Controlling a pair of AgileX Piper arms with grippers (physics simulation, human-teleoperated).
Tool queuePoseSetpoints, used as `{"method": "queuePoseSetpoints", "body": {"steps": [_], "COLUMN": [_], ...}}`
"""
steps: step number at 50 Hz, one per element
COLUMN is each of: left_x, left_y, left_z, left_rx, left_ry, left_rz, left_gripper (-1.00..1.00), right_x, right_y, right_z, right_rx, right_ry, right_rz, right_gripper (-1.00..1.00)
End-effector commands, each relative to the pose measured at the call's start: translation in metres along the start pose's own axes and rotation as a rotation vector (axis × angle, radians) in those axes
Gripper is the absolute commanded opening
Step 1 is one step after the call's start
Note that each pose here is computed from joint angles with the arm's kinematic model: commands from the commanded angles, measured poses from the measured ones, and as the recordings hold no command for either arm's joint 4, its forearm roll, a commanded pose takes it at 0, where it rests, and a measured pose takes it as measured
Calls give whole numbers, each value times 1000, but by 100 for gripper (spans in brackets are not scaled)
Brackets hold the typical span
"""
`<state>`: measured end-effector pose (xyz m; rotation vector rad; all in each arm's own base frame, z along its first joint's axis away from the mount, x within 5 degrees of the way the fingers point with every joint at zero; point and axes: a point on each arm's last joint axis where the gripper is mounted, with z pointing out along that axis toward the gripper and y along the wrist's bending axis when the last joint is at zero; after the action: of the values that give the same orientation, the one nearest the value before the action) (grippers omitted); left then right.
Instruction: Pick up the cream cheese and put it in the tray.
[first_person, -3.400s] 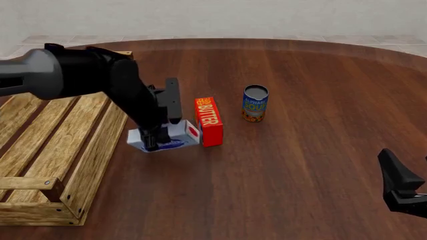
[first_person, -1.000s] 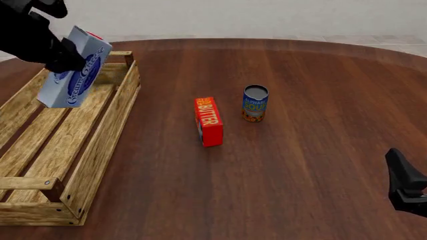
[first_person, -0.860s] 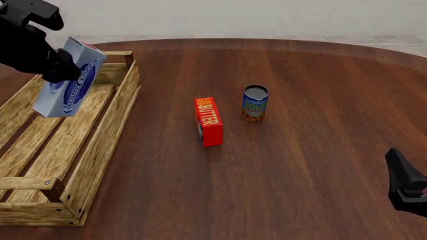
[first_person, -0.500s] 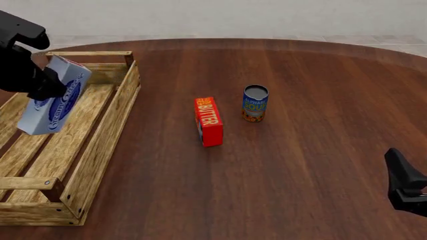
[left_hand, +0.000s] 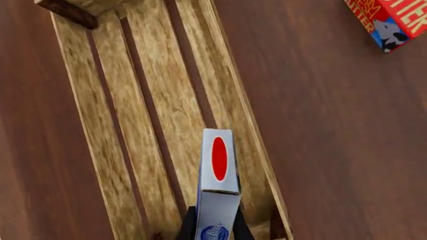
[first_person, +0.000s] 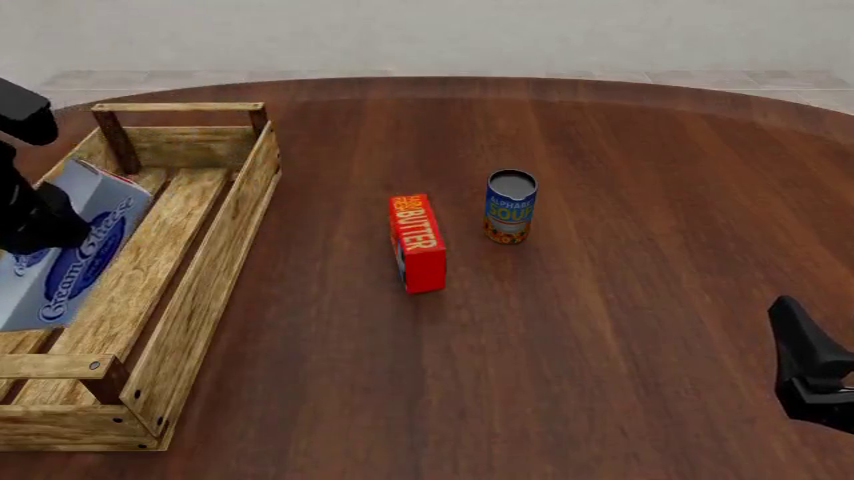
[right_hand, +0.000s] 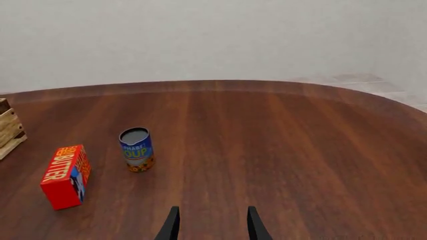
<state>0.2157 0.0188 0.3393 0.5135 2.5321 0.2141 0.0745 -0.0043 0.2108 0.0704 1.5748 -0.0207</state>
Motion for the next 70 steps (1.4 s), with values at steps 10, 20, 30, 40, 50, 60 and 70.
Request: {"method": "queuePoseSetpoints", "body": {"steps": [10,20,30,40,50,60,70], "left_x": [24,26,30,23,27,34,36], "left_y": [52,71,86,90,79,85,80], "left_z": [63,87,114,143,181,211,218], "left_rx": [-23,-36,-50,-54,-17,0,13], "left_ry": [168,187,196,181,207,237,244], "left_rz": [-62,-99,-131,-158,-164,-152,-133], "left_gripper": [-100,-100,-100,-100,-100,-100,-100], "right_x": [0,0,0,0,0,0,0], "right_y": [-1,-1,0,-1,-1,-2,-2], "right_z": [0,0,1,1,1,1,2], "right_rx": [8,7,6,11,17,21,20], "right_ry": [-1,0,5,5,5,4,9], "right_rz": [1,-2,-4,-8,-9,-11,-11], "right_gripper": [100,100,100,100,100,100,100]}}
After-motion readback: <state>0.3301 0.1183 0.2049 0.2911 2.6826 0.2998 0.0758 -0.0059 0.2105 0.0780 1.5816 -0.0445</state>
